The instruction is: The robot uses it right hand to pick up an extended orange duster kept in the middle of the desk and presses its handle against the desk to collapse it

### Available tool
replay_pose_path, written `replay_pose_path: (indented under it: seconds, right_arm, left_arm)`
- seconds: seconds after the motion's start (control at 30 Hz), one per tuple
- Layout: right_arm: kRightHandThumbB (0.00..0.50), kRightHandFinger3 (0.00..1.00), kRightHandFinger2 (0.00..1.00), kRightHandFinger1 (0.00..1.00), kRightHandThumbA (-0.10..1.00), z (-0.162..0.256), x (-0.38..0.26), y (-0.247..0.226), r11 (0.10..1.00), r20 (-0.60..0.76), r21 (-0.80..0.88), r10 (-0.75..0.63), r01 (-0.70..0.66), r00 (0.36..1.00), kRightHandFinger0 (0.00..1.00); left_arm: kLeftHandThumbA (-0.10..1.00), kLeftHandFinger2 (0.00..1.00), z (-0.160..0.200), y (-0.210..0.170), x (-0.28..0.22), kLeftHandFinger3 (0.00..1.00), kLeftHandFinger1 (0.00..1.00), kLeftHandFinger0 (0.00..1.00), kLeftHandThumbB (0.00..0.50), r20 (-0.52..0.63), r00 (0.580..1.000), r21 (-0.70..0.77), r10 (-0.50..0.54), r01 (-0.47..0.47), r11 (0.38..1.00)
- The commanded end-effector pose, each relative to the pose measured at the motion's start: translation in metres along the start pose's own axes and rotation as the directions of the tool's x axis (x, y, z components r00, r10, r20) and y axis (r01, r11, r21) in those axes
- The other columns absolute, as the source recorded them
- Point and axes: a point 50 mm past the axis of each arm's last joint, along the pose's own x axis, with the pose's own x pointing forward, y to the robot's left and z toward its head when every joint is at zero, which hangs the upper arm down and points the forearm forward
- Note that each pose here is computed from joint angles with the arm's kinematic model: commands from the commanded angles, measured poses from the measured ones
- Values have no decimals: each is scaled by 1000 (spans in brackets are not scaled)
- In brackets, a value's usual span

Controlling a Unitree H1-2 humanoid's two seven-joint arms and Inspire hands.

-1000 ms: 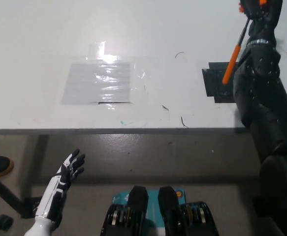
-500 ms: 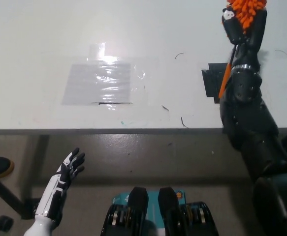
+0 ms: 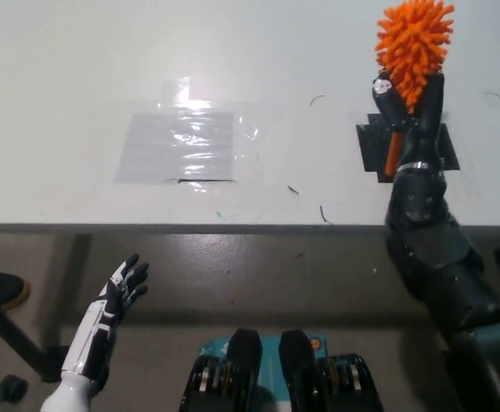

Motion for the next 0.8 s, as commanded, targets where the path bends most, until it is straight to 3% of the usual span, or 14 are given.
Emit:
replay_pose_path:
  seconds: [0.0, 0.07, 0.1, 0.17, 0.2, 0.27, 0.3, 0.33, 0.4, 0.47, 0.53, 0.6, 0.7, 0.77]
  right_arm:
    - [93, 72, 327, 57, -100, -66, -20, -53, 979, -324, -198, -28, -39, 946, 3]
    - [86, 90, 451, 207, -100, -71, -19, -59, 973, -401, -219, -16, -79, 916, 46]
    - [87, 232, 460, 156, -100, -76, -19, -65, 973, -478, -213, -24, -89, 878, 5]
    - [108, 306, 480, 154, -100, -80, -20, -71, 972, -508, -214, -24, -100, 861, 5]
    - [111, 305, 469, 164, -100, -79, -19, -71, 970, -509, -222, -24, -104, 861, 1]
    - [121, 172, 296, 7, -100, -77, -18, -66, 971, -518, -212, -16, -110, 855, 0]
    - [119, 135, 277, 13, -100, -76, -18, -63, 971, -512, -213, -13, -112, 859, 0]
    - [99, 32, 192, 1, -100, -75, -19, -61, 976, -475, -180, 25, -125, 880, 0]
    - [117, 0, 178, 1, -100, -68, -16, -56, 981, -390, -164, 34, -106, 920, 0]
    - [90, 8, 284, 32, -86, -55, -9, -49, 981, -317, -159, 54, -109, 947, 0]
    - [101, 130, 413, 119, -66, -20, 12, -41, 969, -126, -222, 78, -105, 989, 0]
    - [129, 198, 433, 155, -72, 14, 29, -35, 968, -2, -242, 73, -72, 997, 0]
    - [97, 260, 496, 193, -100, 78, 50, -31, 977, 154, -194, 118, -87, 981, 0]
    - [110, 136, 458, 151, -100, 105, 58, -32, 978, 215, -188, 130, -90, 968, 0]
  left_arm:
    - [1000, 1000, 10, 4, 4, 1000, 1000, 1000, 115, 49, 999, 16, -6, 5, 1000]
    - [1000, 1000, 10, 4, 4, 1000, 1000, 1000, 121, 54, 999, 12, 1, -2, 1000]
    - [1000, 1000, 10, 4, 4, 1000, 1000, 1000, 120, 56, 998, 11, -1, 1, 1000]
    - [1000, 1000, 10, 3, 5, 1000, 1000, 1000, 117, 54, 999, 12, 0, -1, 1000]
    - [1000, 1000, 10, 3, 5, 1000, 1000, 1000, 115, 52, 999, 12, 0, -1, 1000]
    - [1000, 1000, 9, 2, 5, 1000, 1000, 1000, 118, 51, 999, 16, 3, -4, 1000]
    - [1000, 1000, 9, 1, 5, 1000, 1000, 1000, 118, 52, 999, 16, 2, -3, 1000]
    - [1000, 1000, 9, 1, 5, 1000, 1000, 1000, 121, 50, 999, 12, -1, 0, 1000]
    - [1000, 1000, 9, 2, 5, 1000, 1000, 1000, 133, 44, 999, 10, 1, -1, 1000]
    - [1000, 1000, 10, 3, 5, 1000, 1000, 1000, 129, 47, 999, 11, 4, -4, 1000]
    - [1000, 1000, 9, 5, 5, 1000, 1000, 1000, 126, 49, 999, 18, 7, -8, 1000]
    - [1000, 1000, 8, 4, 5, 1000, 1000, 1000, 113, 53, 999, 21, 3, -4, 1000]
    - [1000, 1000, 7, 4, 4, 1000, 1000, 1000, 122, 48, 999, 23, -1, 0, 1000]
    - [1000, 1000, 7, 4, 3, 1000, 1000, 1000, 125, 46, 999, 24, -2, 1, 1000]
